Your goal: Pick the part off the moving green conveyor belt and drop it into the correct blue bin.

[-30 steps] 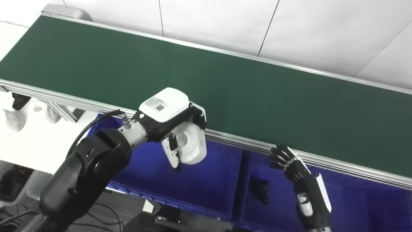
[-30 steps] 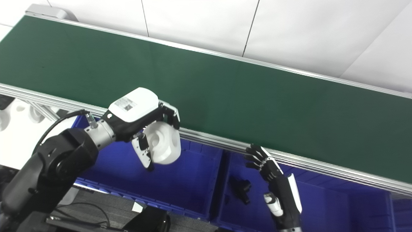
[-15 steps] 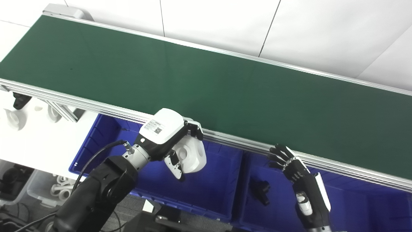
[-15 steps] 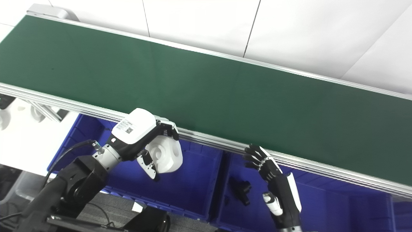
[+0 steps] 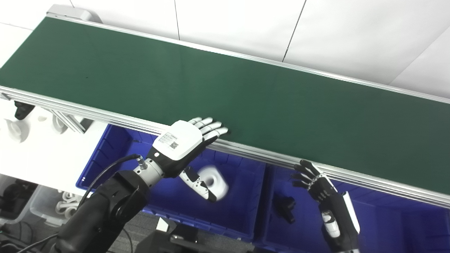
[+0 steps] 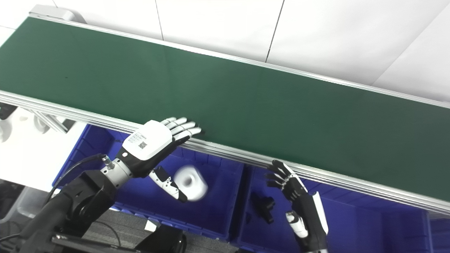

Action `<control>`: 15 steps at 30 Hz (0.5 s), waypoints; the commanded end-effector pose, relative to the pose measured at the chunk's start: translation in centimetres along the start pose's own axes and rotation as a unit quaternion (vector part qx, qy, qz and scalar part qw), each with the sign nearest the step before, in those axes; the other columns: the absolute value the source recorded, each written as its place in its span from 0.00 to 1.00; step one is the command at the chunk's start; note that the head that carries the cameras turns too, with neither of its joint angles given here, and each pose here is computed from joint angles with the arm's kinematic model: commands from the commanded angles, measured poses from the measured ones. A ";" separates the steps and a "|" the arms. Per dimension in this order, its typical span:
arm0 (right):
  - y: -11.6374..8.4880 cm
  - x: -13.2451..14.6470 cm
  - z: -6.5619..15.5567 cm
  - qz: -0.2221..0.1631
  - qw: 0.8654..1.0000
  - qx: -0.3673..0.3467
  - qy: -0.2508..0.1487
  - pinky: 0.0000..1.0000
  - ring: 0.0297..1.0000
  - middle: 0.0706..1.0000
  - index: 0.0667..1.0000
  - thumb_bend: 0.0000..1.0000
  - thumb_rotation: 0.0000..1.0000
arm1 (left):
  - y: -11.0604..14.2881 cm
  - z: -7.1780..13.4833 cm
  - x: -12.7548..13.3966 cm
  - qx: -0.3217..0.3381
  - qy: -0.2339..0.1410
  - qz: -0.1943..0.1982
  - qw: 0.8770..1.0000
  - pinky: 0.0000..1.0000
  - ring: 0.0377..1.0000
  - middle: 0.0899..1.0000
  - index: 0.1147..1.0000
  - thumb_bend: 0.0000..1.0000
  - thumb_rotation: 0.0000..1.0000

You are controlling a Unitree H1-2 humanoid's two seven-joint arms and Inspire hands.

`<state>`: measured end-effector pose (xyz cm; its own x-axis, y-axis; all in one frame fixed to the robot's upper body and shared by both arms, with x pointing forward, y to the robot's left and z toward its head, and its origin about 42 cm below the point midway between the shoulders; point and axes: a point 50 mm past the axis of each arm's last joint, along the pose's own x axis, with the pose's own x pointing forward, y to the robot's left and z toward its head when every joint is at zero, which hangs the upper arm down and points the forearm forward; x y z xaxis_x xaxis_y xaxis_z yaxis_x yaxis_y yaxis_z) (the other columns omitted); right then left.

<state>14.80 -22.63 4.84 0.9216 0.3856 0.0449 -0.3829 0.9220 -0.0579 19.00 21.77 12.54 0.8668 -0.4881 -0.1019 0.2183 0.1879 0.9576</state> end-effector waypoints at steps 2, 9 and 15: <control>-0.2 0.3 1.0 -0.004 0.999 -0.005 -0.033 0.71 0.77 0.81 0.84 0.88 0.91 | 1.0 0.0 -0.2 0.010 -0.004 0.013 1.000 1.00 1.00 1.00 1.00 1.00 0.69; -0.1 0.3 1.1 -0.004 0.999 -0.005 -0.034 0.71 0.77 0.81 0.84 0.89 0.91 | 1.2 0.0 -0.2 0.004 -0.014 0.015 1.000 1.00 1.00 1.00 1.00 1.00 0.67; 0.4 0.5 1.2 -0.005 0.999 -0.003 -0.032 0.72 0.77 0.81 0.84 0.91 0.90 | 0.8 1.1 0.0 -0.119 -0.050 0.062 0.990 1.00 1.00 1.00 1.00 1.00 0.72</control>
<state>14.78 -22.37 4.87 0.9214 0.3857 0.0470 -0.3831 0.9220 -0.0557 18.90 21.68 12.85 0.8532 -0.5191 -0.0517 0.2447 0.3107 0.9185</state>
